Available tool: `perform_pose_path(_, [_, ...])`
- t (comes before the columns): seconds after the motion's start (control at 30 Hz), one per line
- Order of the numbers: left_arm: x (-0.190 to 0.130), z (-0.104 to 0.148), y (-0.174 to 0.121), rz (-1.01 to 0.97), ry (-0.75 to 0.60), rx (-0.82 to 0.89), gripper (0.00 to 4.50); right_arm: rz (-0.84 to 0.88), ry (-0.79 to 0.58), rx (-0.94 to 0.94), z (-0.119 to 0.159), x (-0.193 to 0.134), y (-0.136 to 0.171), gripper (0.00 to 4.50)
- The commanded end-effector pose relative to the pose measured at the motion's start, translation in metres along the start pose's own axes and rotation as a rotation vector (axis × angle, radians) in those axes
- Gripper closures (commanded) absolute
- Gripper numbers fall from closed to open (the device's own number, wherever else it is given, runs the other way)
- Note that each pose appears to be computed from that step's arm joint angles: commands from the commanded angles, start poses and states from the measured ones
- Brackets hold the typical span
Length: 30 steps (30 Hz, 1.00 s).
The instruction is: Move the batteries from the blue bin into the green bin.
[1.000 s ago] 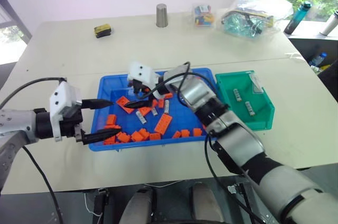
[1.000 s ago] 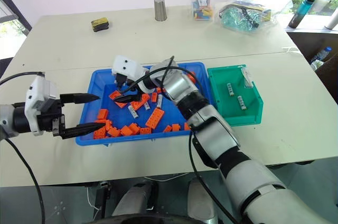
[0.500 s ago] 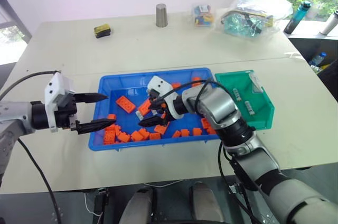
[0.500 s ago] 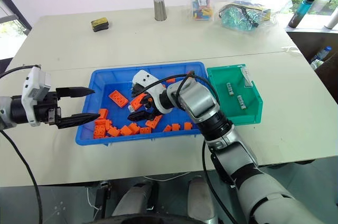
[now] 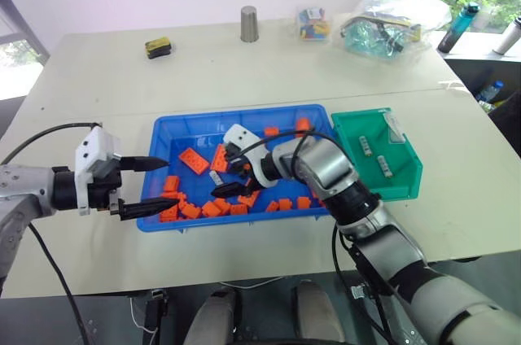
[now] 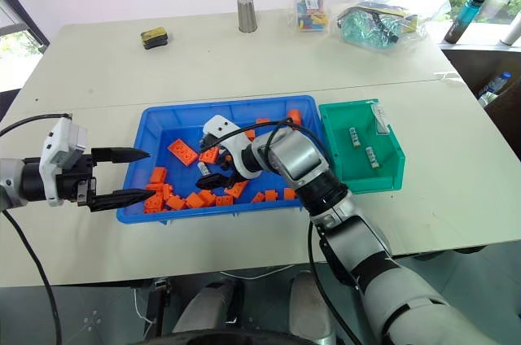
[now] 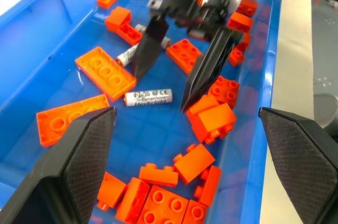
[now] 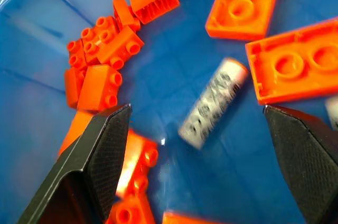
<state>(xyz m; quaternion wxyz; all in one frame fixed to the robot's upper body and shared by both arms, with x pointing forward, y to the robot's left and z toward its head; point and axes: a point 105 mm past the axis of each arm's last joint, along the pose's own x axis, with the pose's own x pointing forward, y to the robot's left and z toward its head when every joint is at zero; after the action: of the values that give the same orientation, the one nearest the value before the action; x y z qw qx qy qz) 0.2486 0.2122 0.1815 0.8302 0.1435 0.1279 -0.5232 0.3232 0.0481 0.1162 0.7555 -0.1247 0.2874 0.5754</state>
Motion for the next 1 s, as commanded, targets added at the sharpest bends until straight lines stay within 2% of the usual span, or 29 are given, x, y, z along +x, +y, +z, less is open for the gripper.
perform_pose_path(0.03, [-0.004,0.010,0.000,0.022,-0.015,0.051,0.00,-0.014,0.011,-0.039,0.004,0.009,-0.002,0.39])
perform_pose_path(0.1, [-0.004,0.010,0.000,0.023,-0.016,0.052,0.00,-0.011,0.022,-0.045,0.001,0.012,-0.002,0.39])
perform_pose_path(0.2, [-0.005,0.011,0.001,0.031,-0.018,0.056,0.00,0.009,0.029,-0.056,-0.002,0.013,0.002,1.21])
perform_pose_path(0.4, [-0.004,0.012,0.000,0.024,-0.026,0.052,0.00,0.022,0.030,-0.062,-0.005,0.011,0.006,4.07])
perform_pose_path(0.43, [-0.003,0.012,0.000,0.020,-0.028,0.050,0.00,0.022,0.027,-0.063,-0.004,0.010,0.006,4.44])
perform_pose_path(0.53, [0.002,0.013,-0.002,-0.001,-0.044,0.042,0.00,0.033,-0.016,-0.060,0.008,-0.001,0.007,4.42])
perform_pose_path(0.63, [0.007,0.017,-0.006,-0.032,-0.069,0.030,0.00,0.022,-0.116,-0.024,0.031,-0.031,0.003,4.42])
perform_pose_path(0.73, [0.015,0.019,-0.009,-0.062,-0.087,0.034,0.00,-0.021,-0.217,0.029,0.051,-0.080,-0.006,4.42])
perform_pose_path(0.8, [0.022,0.021,-0.011,-0.074,-0.110,0.049,0.00,-0.098,-0.285,0.082,0.057,-0.125,-0.020,4.42])
perform_pose_path(0.9, [0.031,0.030,-0.008,-0.065,-0.166,0.067,0.00,-0.291,-0.327,0.138,0.045,-0.186,-0.047,4.42])
perform_pose_path(1.0, [0.041,0.045,-0.005,-0.067,-0.240,0.087,0.00,-0.509,-0.317,0.216,0.011,-0.243,-0.068,4.42])
